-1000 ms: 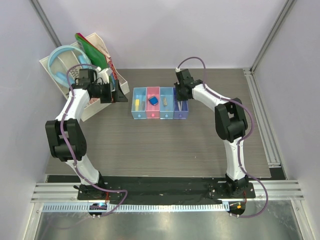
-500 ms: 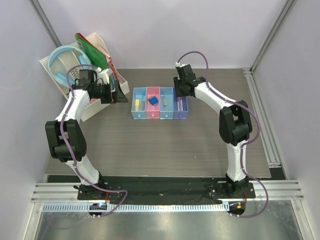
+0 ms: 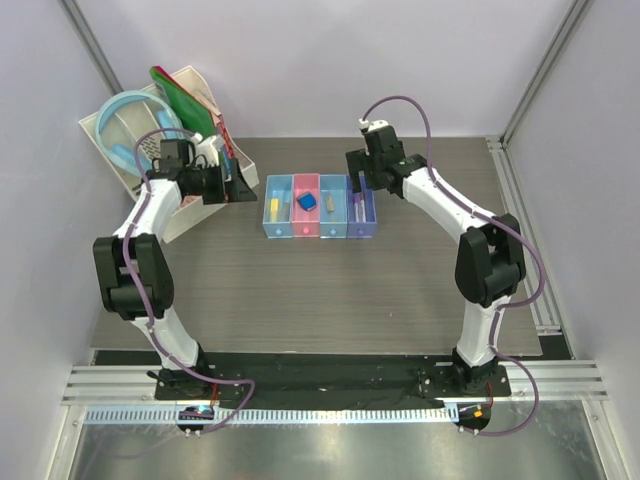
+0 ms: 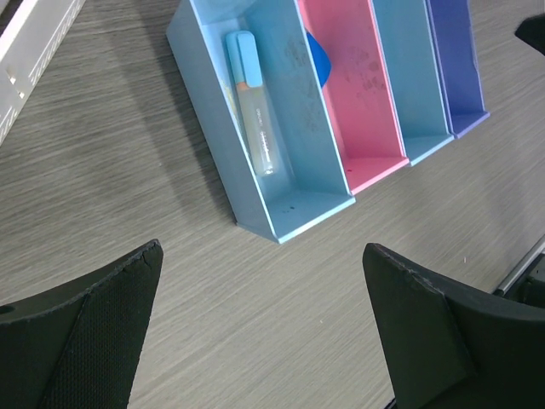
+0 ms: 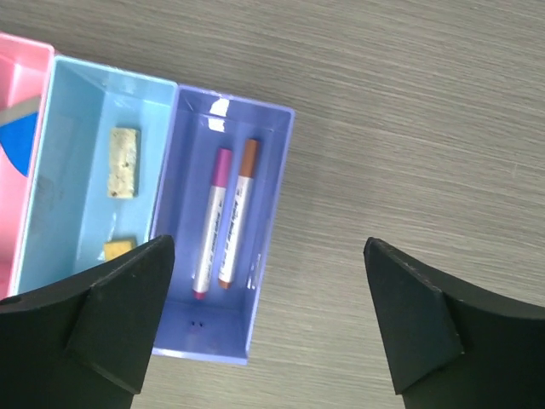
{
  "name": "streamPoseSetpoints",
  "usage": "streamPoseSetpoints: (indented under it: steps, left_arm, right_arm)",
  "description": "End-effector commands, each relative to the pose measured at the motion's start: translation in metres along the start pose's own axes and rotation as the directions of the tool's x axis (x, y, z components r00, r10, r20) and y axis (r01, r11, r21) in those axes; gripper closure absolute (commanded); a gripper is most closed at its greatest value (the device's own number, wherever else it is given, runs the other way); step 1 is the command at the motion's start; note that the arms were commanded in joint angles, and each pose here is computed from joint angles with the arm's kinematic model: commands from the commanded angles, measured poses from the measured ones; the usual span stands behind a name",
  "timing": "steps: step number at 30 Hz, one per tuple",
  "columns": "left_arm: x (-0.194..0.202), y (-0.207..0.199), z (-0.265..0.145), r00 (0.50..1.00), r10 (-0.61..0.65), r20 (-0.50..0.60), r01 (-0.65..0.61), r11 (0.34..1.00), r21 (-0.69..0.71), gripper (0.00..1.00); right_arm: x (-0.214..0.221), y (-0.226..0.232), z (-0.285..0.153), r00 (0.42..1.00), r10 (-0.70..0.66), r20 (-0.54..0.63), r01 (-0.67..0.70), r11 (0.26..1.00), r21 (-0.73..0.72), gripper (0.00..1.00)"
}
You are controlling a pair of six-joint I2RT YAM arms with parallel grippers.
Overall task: Sort the stationery into containers
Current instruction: Move the storage box to the center of the board.
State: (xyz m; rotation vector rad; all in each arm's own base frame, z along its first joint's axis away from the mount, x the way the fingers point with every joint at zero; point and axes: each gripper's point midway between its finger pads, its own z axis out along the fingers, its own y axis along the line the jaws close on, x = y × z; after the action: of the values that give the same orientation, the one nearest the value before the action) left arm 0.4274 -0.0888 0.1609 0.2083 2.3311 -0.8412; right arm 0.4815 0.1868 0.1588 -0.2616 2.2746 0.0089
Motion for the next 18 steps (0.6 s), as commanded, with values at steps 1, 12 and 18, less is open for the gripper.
streamPoseSetpoints:
  steps: [1, 12, 18]
  left_arm:
    - [-0.001, 0.01, 0.013, 1.0, -0.014, 0.015, 0.014, 1.0, 0.003, 0.0]
    - [0.013, -0.007, 0.052, 0.997, 0.058, -0.041, -0.061, 0.995, -0.084, 0.0]
    - [0.02, -0.004, 0.066, 0.995, 0.067, -0.071, -0.076, 0.988, -0.134, 0.0]
  right_arm:
    - [-0.012, -0.02, -0.013, 0.998, -0.013, 0.064, 0.01, 0.999, 0.035, 0.0]
    - [0.027, -0.013, 0.019, 1.0, -0.017, -0.022, 0.016, 1.0, -0.019, 0.0]
    - [0.037, -0.008, 0.028, 0.999, -0.022, -0.05, 0.02, 0.999, -0.034, 0.0]
